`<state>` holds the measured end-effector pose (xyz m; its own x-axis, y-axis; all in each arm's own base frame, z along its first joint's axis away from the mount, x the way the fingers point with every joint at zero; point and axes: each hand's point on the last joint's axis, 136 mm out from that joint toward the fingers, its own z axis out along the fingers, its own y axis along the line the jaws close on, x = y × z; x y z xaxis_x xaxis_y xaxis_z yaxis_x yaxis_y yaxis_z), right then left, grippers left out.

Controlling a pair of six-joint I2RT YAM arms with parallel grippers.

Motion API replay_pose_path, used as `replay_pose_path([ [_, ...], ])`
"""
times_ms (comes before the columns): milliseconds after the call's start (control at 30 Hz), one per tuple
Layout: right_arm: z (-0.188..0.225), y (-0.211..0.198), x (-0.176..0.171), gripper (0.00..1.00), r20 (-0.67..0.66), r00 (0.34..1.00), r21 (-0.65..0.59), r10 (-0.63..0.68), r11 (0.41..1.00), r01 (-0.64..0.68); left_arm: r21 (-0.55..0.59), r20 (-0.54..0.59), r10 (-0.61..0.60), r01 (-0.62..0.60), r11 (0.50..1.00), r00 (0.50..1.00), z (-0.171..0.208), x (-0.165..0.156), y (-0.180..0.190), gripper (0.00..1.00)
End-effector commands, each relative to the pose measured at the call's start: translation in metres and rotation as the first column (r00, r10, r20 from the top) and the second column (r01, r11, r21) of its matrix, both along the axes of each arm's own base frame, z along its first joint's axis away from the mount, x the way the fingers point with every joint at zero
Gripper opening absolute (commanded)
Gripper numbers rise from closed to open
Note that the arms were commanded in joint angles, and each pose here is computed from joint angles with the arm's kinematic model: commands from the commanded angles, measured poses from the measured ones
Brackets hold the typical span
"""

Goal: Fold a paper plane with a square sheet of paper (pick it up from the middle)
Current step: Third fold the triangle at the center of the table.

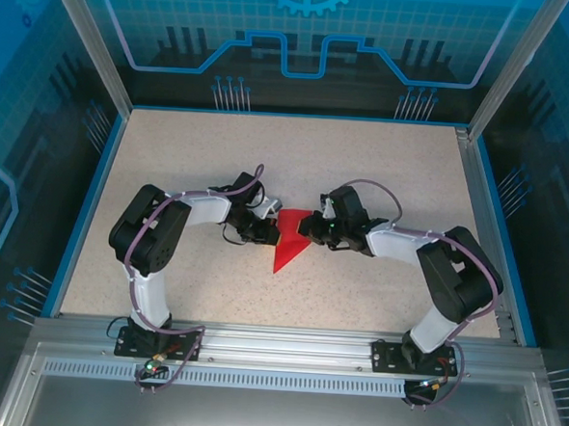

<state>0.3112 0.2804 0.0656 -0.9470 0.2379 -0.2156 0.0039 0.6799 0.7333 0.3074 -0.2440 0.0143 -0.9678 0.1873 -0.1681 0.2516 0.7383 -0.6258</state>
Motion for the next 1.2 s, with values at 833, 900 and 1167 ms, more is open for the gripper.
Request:
replay_pose_path([
  [833, -0.075, 0.004, -0.029, 0.09, -0.179, 0.983, -0.134, 0.047, 0.988, -0.072, -0.028, 0.071, 0.129, -0.128, 0.991, 0.989, 0.069, 0.004, 0.010, 0.22],
  [900, -0.073, 0.005, -0.029, 0.09, -0.175, 0.983, -0.125, 0.046, 0.990, -0.068, -0.100, 0.021, 0.135, -0.132, 0.986, 0.991, 0.078, -0.003, 0.002, 0.19],
  [1167, -0.059, 0.010, -0.023, 0.10, -0.153, 0.987, -0.088, 0.043, 0.994, -0.057, -0.244, -0.197, 0.073, -0.121, 0.962, 0.978, 0.070, -0.044, -0.018, 0.08],
])
